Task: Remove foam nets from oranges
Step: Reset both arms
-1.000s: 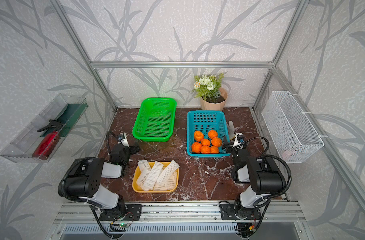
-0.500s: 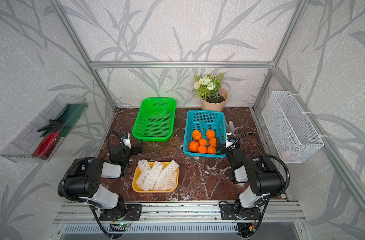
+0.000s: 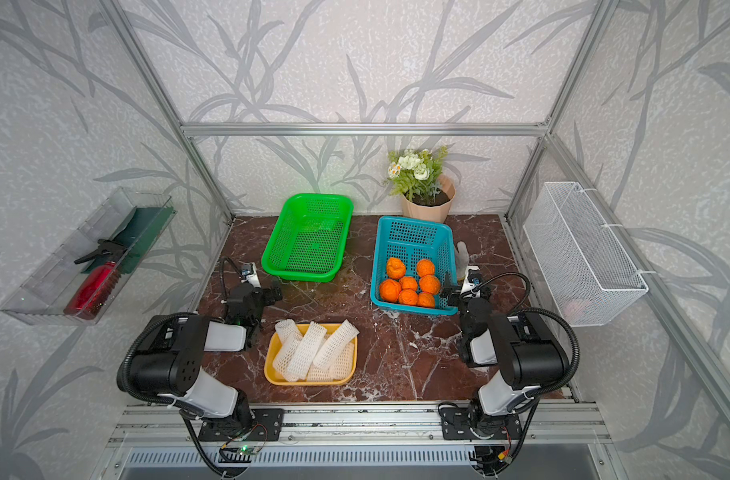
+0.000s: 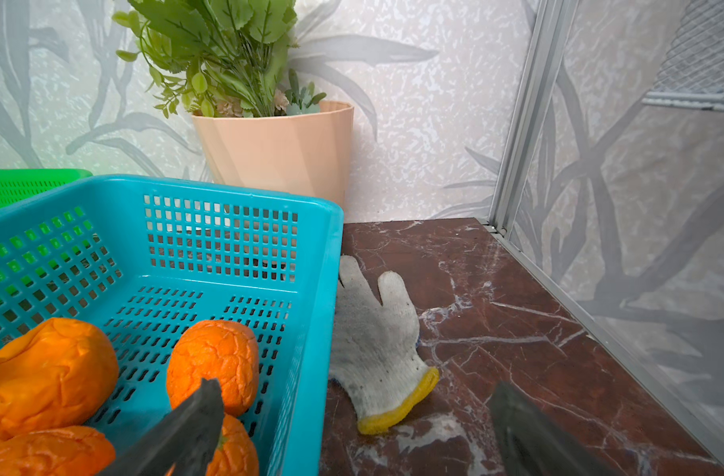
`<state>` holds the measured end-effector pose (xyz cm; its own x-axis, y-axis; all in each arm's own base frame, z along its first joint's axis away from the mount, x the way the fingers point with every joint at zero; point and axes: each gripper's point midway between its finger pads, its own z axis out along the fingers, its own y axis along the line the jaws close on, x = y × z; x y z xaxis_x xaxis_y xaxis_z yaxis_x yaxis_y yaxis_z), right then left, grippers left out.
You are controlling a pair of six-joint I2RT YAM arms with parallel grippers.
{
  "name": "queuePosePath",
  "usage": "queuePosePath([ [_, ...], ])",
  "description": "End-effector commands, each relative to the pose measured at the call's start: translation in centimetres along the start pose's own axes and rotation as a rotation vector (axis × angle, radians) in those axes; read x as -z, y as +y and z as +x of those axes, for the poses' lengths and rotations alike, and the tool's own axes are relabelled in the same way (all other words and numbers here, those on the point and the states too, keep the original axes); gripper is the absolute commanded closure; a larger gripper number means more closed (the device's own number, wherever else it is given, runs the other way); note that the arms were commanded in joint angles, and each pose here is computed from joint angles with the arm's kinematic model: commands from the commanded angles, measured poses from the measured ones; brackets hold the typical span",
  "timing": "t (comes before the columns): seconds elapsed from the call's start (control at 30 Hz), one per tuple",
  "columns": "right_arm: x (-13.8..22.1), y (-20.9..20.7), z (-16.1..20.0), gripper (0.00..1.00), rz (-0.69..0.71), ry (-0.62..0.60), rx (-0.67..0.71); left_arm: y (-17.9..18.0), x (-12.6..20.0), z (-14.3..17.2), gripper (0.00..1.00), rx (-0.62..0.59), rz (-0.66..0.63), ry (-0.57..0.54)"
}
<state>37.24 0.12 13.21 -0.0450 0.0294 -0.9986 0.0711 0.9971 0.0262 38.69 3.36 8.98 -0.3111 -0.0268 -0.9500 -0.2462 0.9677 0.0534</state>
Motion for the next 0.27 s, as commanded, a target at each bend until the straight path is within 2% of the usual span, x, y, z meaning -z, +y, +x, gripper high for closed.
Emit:
queuePosePath([
  [0.0, 0.52, -0.91, 2.77, 0.01, 0.040, 0.095, 0.022, 1.69, 0.81, -1.43, 0.01, -0.025, -0.163, -0.091],
  [0.23, 0.49, -0.91, 2.76, 0.01, 0.040, 0.095, 0.022, 2.49, -0.16, -1.09, 0.01, 0.021, -0.150, -0.031],
])
